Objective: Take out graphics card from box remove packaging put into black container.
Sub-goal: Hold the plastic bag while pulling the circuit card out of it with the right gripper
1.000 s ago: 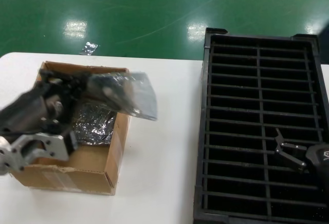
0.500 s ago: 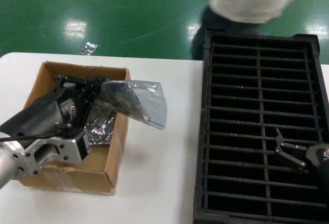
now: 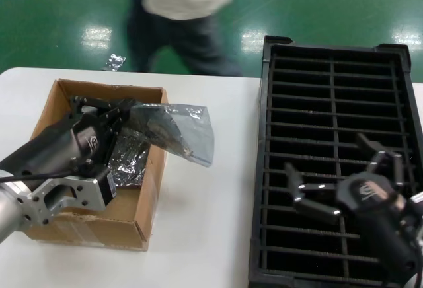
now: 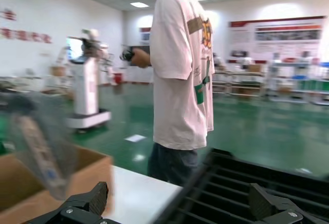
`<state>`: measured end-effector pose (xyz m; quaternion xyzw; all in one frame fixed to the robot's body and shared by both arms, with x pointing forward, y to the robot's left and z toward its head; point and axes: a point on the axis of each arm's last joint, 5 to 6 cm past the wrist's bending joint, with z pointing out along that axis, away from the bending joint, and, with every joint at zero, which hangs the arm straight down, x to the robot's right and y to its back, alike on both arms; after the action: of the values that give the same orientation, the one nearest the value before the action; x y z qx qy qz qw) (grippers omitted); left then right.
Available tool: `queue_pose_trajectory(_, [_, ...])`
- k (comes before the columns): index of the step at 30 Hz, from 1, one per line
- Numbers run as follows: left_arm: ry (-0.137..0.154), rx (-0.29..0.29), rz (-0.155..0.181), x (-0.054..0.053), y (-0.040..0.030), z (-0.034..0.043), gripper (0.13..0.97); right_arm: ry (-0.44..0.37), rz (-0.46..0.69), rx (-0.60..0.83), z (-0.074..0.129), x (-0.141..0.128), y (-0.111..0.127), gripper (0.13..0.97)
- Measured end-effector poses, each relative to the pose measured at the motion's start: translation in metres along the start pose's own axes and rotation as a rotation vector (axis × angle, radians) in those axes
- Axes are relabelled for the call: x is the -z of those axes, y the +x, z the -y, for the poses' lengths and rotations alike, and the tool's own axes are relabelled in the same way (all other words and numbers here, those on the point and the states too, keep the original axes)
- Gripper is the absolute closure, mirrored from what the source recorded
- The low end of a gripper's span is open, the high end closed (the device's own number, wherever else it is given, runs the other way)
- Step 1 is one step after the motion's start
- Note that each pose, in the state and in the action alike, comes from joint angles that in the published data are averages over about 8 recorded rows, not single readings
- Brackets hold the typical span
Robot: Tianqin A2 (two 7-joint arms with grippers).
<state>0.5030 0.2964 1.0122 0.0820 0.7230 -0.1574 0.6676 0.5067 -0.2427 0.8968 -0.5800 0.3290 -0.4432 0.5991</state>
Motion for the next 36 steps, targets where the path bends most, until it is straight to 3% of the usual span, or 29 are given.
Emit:
queue_pose_trajectory(9, [0.0, 0.0, 0.0, 0.0, 0.0, 0.0, 0.958, -0.016, 0.165, 0.043, 0.009, 0.003, -0.011, 0.13])
queue_pose_trajectory(17, [0.0, 0.0, 0.0, 0.0, 0.0, 0.0, 0.958, -0.046, 0.25, 0.095, 0.011, 0.007, -0.015, 0.293])
queue_pose_trajectory(20, [0.0, 0.0, 0.0, 0.0, 0.0, 0.0, 0.958, -0.051, 0.279, 0.112, 0.012, 0.007, -0.018, 0.293])
queue_pose_trajectory(29, [0.0, 0.0, 0.0, 0.0, 0.0, 0.0, 0.958, -0.041, 0.353, 0.15, 0.015, -0.01, -0.032, 0.473])
queue_pose_trajectory(36, [0.0, 0.0, 0.0, 0.0, 0.0, 0.0, 0.958, -0.018, 0.388, 0.176, 0.022, -0.026, -0.038, 0.662])
